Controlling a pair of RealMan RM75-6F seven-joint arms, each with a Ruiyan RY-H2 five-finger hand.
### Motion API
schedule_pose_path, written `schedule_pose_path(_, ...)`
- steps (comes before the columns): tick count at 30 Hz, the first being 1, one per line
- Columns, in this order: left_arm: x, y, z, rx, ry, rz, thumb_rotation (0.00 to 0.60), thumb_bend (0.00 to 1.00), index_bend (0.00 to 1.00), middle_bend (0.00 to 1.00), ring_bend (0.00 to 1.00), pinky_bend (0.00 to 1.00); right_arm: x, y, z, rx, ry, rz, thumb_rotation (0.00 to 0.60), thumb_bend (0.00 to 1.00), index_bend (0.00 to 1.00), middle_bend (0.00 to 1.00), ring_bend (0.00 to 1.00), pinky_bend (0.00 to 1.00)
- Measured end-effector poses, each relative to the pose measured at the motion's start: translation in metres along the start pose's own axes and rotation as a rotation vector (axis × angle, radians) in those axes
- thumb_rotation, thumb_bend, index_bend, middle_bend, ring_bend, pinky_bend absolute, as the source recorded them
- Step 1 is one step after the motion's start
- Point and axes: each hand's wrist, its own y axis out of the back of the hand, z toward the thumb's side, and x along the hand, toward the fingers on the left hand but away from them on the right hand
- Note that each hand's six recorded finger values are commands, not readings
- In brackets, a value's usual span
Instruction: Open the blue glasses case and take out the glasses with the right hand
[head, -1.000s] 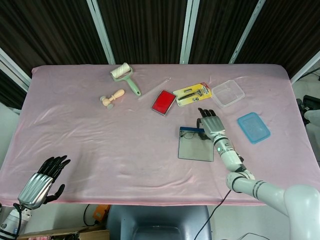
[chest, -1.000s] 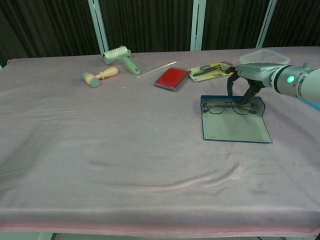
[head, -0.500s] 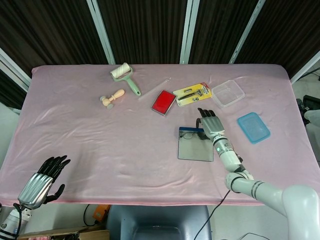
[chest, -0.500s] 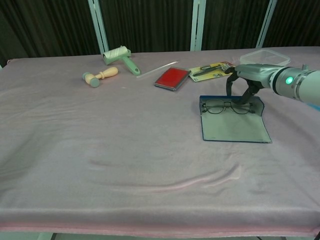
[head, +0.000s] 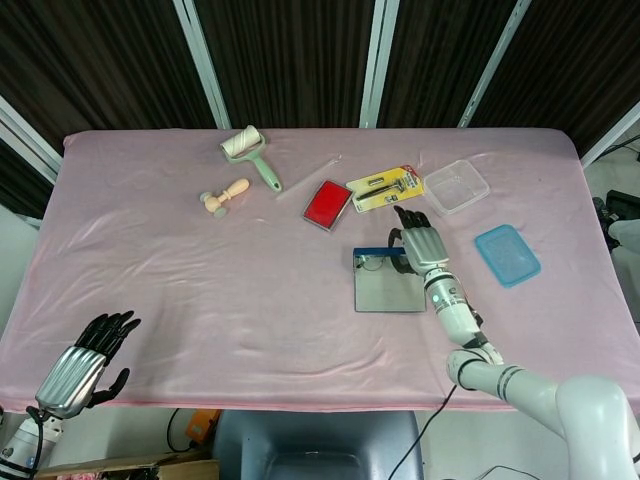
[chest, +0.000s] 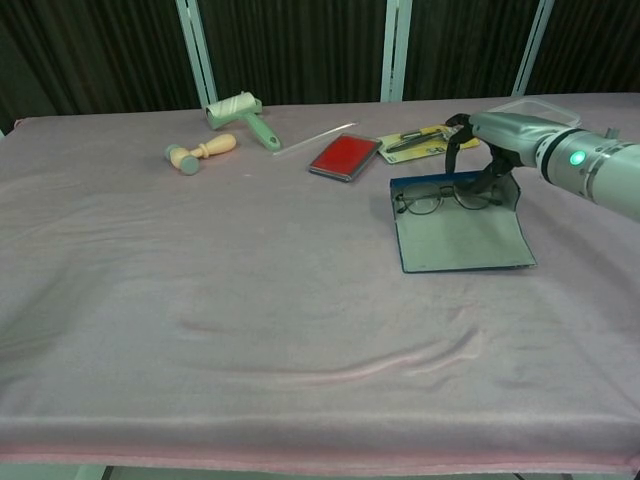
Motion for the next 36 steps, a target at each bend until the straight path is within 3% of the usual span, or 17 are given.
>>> schedule_pose_path(7,0.000,0.000,0.000,0.000,0.000,0.000,0.600,0.45,0.00,0.00,0.00,0.00,0.002,0.009,0.002,-0.034,0.035,-0.139,0.600,0.55,0.71,0.11,0.00,0.00)
schedule_pose_path(17,0.000,0.000,0.000,-0.001,-0.001,-0.003,0.600,0.45,0.00,0.00,0.00,0.00,0.017,0.020,0.008,0.097,0.110,-0.374,0.600,0.55,0.71,0.11,0.00,0.00)
schedule_pose_path(22,0.000,-0.001,0.000,-0.001,-0.002,-0.004,0.600,0.45,0.00,0.00,0.00,0.00,0.021,0.009,0.012,0.117,0.132,-0.380,0.600,0.55,0.71,0.11,0.00,0.00)
schedule_pose_path(29,0.000,-0.001,0.000,0.002,-0.002,-0.008,0.600,0.45,0.00,0.00,0.00,0.00,0.018,0.000,0.004,0.118,0.105,-0.347,0.600,0.55,0.71,0.11,0.00,0.00)
schedule_pose_path(36,0.000,-0.002,0.001,0.003,-0.002,-0.009,0.600,0.45,0.00,0.00,0.00,0.00,0.014,0.007,-0.008,0.150,0.064,-0.359,0.600,0.55,0.71,0.11,0.00,0.00)
